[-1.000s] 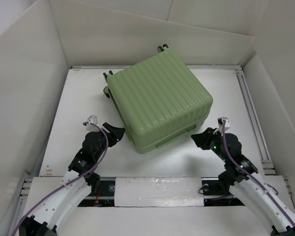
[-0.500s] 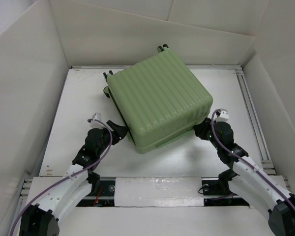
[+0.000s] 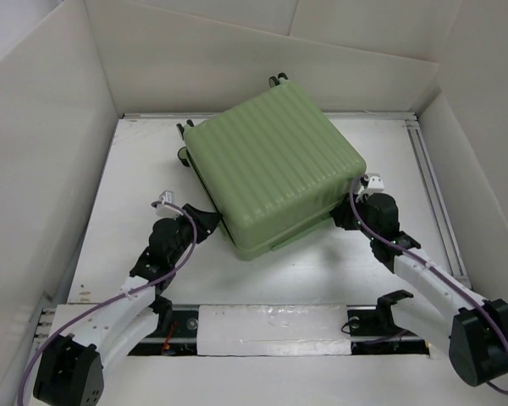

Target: Pack the luggage

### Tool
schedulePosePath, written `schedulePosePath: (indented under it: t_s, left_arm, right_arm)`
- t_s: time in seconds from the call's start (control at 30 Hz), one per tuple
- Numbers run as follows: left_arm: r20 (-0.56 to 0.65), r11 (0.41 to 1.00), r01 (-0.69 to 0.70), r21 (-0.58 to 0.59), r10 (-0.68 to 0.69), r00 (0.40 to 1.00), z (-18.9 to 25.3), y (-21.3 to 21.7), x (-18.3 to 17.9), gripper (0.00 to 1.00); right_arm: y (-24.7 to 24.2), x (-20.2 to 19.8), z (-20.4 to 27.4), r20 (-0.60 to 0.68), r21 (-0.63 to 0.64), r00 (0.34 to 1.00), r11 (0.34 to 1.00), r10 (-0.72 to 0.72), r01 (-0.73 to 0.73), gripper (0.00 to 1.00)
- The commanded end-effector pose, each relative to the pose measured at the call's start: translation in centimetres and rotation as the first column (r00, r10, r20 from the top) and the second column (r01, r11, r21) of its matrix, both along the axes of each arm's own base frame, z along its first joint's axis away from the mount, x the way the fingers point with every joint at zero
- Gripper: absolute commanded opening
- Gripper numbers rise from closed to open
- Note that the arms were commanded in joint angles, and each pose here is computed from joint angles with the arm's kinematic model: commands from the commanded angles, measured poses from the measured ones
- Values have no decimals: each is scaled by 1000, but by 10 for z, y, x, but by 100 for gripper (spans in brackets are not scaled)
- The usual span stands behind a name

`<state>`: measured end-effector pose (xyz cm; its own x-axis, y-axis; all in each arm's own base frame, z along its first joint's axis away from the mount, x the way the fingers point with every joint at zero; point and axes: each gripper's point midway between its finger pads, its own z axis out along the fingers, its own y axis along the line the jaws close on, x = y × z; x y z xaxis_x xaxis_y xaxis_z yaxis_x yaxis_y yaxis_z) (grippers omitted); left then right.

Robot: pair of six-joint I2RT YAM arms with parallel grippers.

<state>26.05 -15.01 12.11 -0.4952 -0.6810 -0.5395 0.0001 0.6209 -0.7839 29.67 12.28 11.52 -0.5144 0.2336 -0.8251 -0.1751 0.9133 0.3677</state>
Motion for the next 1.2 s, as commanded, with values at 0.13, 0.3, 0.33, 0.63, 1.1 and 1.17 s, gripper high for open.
schedulePosePath:
  t_s: [0.13,0.3,0.33,0.63,1.1,1.17]
  left_arm:
    - [-75,991,-16,131,26,997,-37,16,-10,35]
    - [-67,988,-17,154,28,997,-37,19,-12,33]
    - [-71,985,-21,169,33,997,-39,22,-13,31]
    - [-30,987,72,141,-68,997,-32,12,-32,30]
    - [8,960,278,41,-278,960,-17,-43,-30,26]
    - [-7,956,289,40,-289,957,-22,-46,-30,26]
  right_arm:
    - [29,24,82,276,30,954,991,121,-134,37]
    - [30,29,99,363,38,926,991,105,-128,30]
    - [28,29,96,366,37,926,993,94,-116,27]
    - [25,21,120,452,61,892,996,26,-61,0]
    - [101,-67,76,165,122,949,949,268,-289,0]
    - [97,-65,71,166,101,965,970,204,-222,0]
